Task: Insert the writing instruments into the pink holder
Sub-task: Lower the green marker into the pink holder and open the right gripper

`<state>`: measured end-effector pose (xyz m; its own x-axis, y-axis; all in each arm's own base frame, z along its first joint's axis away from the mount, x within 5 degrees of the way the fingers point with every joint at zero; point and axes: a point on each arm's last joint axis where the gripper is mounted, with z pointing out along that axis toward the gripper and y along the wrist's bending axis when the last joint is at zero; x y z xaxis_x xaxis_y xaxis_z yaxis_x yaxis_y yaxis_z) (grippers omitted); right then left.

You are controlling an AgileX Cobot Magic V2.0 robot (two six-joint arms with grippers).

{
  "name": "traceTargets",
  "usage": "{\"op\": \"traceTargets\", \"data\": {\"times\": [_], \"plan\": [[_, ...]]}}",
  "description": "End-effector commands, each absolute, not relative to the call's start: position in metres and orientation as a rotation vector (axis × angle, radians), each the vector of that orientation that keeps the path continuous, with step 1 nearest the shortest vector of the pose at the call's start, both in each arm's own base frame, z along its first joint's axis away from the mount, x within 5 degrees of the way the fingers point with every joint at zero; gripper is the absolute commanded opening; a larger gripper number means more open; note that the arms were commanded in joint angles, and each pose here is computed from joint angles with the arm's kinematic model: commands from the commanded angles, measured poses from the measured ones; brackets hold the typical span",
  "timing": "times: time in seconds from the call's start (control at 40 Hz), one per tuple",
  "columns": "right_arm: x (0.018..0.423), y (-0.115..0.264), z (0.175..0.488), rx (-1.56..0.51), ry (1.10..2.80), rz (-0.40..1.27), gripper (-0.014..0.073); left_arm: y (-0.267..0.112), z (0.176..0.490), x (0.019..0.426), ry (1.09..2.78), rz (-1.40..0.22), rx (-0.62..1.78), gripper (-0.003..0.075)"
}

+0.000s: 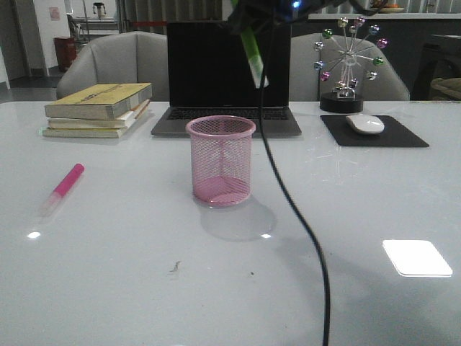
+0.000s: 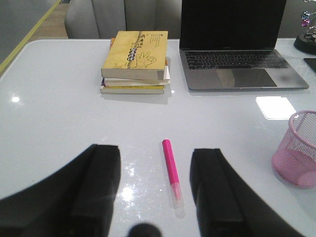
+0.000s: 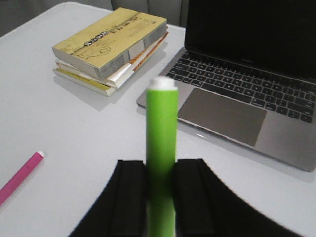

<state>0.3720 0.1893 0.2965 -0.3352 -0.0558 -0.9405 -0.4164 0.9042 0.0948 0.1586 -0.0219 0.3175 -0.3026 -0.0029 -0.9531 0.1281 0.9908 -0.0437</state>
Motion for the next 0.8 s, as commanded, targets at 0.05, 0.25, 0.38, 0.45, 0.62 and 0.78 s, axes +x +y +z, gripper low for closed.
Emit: {"op": "traceTargets", "data": {"times": [0.05, 0.25, 0.38, 0.45, 0.62, 0.78], "plan": [[0.359, 0.202, 0.318, -0.318, 1.588, 0.386, 0.0029, -0.022, 0.333, 0.159, 1.811, -0.145, 0.075, 0.0404], [0.360, 0.226, 0.294, -0.378, 1.566, 0.393, 0.0029, -0.022, 0.332, 0.159, 1.825, -0.145, 0.076, 0.0404], [0.364, 0.236, 0.278, -0.406, 1.538, 0.385, 0.0029, -0.022, 0.332, 0.159, 1.825, -0.145, 0.076, 0.0404], [0.367, 0.237, 0.271, -0.407, 1.544, 0.382, 0.0029, -0.022, 0.332, 0.159, 1.825, -0.145, 0.076, 0.0404], [0.371, 0.241, 0.258, -0.419, 1.521, 0.370, 0.0029, -0.022, 0.332, 0.159, 1.825, -0.145, 0.076, 0.0404], [0.373, 0.241, 0.253, -0.423, 1.530, 0.367, 0.0029, -0.022, 0.332, 0.159, 1.825, -0.145, 0.076, 0.0404]]}}
